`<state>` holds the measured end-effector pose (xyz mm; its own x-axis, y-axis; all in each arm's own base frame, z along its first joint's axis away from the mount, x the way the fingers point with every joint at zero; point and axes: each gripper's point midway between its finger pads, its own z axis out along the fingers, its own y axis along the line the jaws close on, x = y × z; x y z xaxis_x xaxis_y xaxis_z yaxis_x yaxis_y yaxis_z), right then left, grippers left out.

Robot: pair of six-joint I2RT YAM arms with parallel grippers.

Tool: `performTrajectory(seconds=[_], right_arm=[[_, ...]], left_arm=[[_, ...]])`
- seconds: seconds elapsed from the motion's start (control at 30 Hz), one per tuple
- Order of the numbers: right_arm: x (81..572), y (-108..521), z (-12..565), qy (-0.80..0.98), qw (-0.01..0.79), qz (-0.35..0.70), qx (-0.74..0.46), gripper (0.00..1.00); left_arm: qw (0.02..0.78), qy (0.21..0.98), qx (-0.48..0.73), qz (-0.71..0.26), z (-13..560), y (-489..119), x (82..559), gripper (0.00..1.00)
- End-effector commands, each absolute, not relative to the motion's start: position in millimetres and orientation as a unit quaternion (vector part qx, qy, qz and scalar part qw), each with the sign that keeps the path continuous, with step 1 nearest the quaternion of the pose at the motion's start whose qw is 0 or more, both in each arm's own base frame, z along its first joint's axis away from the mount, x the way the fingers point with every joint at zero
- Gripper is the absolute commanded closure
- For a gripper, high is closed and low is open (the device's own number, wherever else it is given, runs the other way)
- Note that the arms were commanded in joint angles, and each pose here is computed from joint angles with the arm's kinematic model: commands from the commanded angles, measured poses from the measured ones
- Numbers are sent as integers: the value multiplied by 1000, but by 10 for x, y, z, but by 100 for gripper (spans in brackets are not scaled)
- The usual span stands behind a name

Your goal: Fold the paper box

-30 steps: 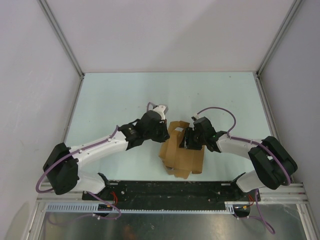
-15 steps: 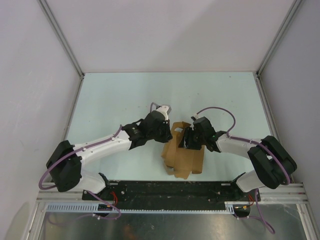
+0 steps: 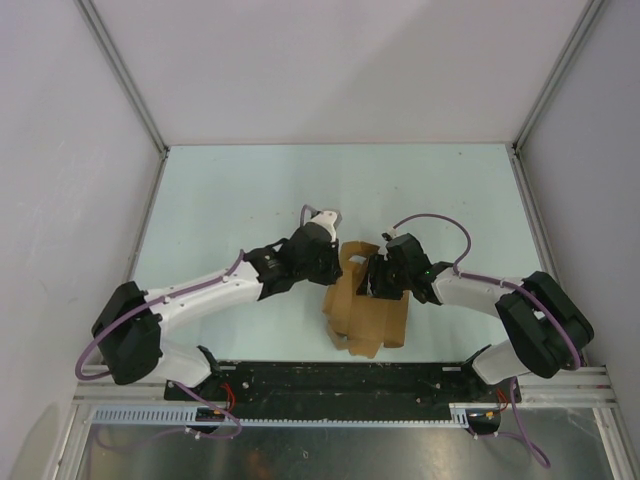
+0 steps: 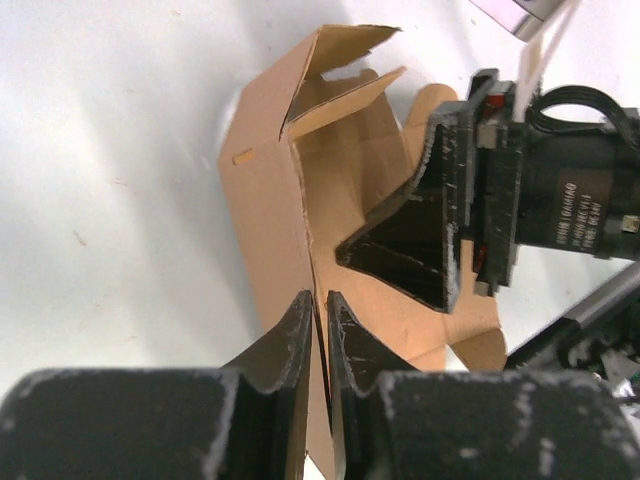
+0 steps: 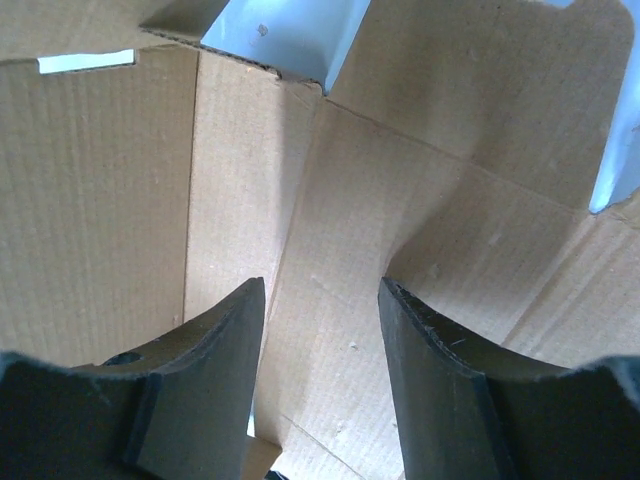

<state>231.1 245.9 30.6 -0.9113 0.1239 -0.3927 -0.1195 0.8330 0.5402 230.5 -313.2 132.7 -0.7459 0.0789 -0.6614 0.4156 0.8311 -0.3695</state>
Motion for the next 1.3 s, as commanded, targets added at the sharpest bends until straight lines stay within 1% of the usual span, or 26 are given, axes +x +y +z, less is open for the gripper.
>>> performTrajectory(seconds=[0.0, 0.23, 0.43, 0.53, 0.57, 0.63, 0.67, 0.73, 0.77, 0.87, 1.03, 1.07, 1.1, 1.13, 1.17, 1.27], right_arm=[[2216, 2369, 216, 944, 198, 263, 1, 44], [2214, 2347, 471, 935, 223, 277, -2, 41], [2156, 2241, 603, 935, 232, 270, 3, 41], [2097, 2156, 637, 938, 232, 257, 6, 50], [2082, 2129, 637, 940, 232, 252, 7, 58], [2030, 2065, 619, 944, 228, 237, 8, 67], [2022, 2051, 608, 946, 226, 233, 8, 74], [2006, 2021, 579, 949, 226, 221, 5, 80], [2002, 2013, 552, 950, 224, 217, 6, 87], [2005, 2009, 484, 952, 221, 212, 7, 92], [2002, 2037, 371, 954, 211, 214, 14, 92], [1999, 2054, 363, 953, 209, 217, 14, 90], [1998, 2066, 367, 953, 210, 219, 14, 86], [1996, 2065, 360, 953, 209, 218, 14, 82], [1994, 2065, 360, 953, 210, 218, 13, 81], [1997, 2059, 380, 952, 214, 218, 13, 78]], left_arm=[[356, 897, 146, -217, 1417, -2969, 2337, 86], [371, 902, 143, -169, 1419, -2749, 2419, 84], [394, 894, 139, -163, 1614, -2678, 2500, 84], [400, 892, 137, -158, 1667, -2638, 2536, 85], [401, 892, 137, -156, 1675, -2626, 2547, 84], [406, 890, 133, -159, 1739, -2612, 2557, 84], [407, 889, 132, -160, 1756, -2609, 2561, 85], [413, 886, 129, -168, 1841, -2619, 2570, 84], [414, 885, 130, -171, 1864, -2623, 2563, 84], [420, 880, 129, -179, 1961, -2637, 2572, 84], [413, 885, 136, -166, 1882, -2617, 2576, 83], [414, 886, 134, -159, 1865, -2590, 2580, 78], [416, 888, 127, -145, 1823, -2523, 2597, 62], [418, 889, 123, -139, 1807, -2486, 2603, 59], [421, 889, 119, -135, 1809, -2449, 2610, 55], [423, 893, 106, -115, 1728, -2320, 2646, 53]])
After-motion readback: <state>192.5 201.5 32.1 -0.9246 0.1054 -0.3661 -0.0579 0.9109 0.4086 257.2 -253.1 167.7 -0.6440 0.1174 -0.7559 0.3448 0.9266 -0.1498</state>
